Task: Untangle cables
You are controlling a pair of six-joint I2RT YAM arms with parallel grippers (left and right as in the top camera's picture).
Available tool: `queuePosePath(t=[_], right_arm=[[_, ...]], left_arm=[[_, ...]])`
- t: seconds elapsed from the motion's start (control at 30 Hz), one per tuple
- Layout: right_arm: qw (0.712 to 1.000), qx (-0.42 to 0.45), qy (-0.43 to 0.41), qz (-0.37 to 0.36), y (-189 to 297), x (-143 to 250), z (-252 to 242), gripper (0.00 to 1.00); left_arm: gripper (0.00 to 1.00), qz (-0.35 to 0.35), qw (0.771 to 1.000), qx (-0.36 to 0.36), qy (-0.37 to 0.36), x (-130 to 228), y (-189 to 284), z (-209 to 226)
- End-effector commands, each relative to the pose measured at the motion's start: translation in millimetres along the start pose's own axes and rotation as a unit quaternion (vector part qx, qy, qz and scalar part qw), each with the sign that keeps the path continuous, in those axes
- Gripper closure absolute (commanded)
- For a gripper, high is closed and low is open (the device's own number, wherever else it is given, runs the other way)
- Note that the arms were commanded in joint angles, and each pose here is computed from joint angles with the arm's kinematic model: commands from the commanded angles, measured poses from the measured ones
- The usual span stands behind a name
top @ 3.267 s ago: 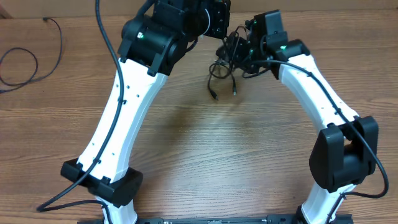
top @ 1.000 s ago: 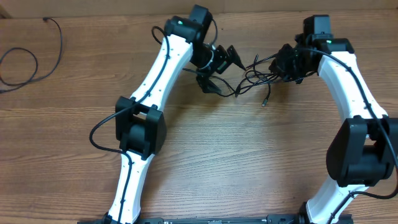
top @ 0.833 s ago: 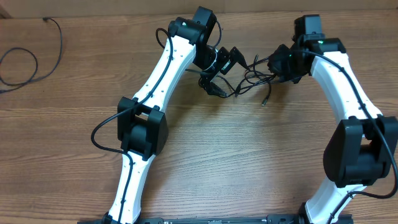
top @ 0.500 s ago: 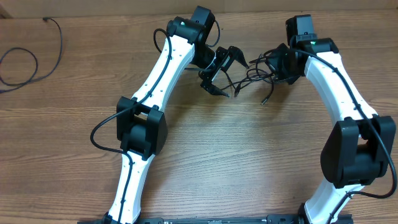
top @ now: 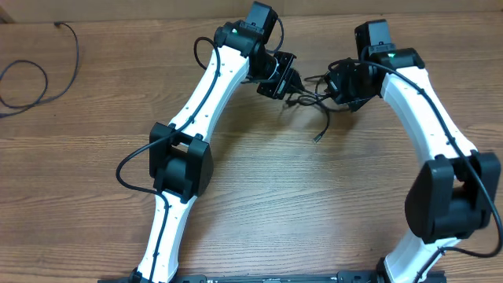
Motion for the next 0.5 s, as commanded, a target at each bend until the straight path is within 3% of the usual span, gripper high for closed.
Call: queuePosePath(t=[0.0,0.2,0.47], right_arm=[[0.998,-0.031,0.058,-0.013,27.4,5.1,11.4,0.96],[0.99,0.024,0.116,-0.071,28.0,-13.2,-4.2,0.96],[0.983,0.061,0.131,-0.11,31.1,-26.1,-13.7,0.86]], left_arm=[[0.96,-0.048,0.996,0.007,-0.081,-25.2,8.2,-4.1],[0.96,-0.08,0.972,0.012,-0.22,-52.7,36.7,-5.8],[0.96,-0.117,0.943,-0.013,-0.31,-61.6,101.8,11.9]])
Point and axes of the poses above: each gripper's point midway between its finger pads, its own y axis back along the fingers, its own z axis along the line the jaws close on, x = y × z, the point moved 2 cm from there along y, back along the fingers
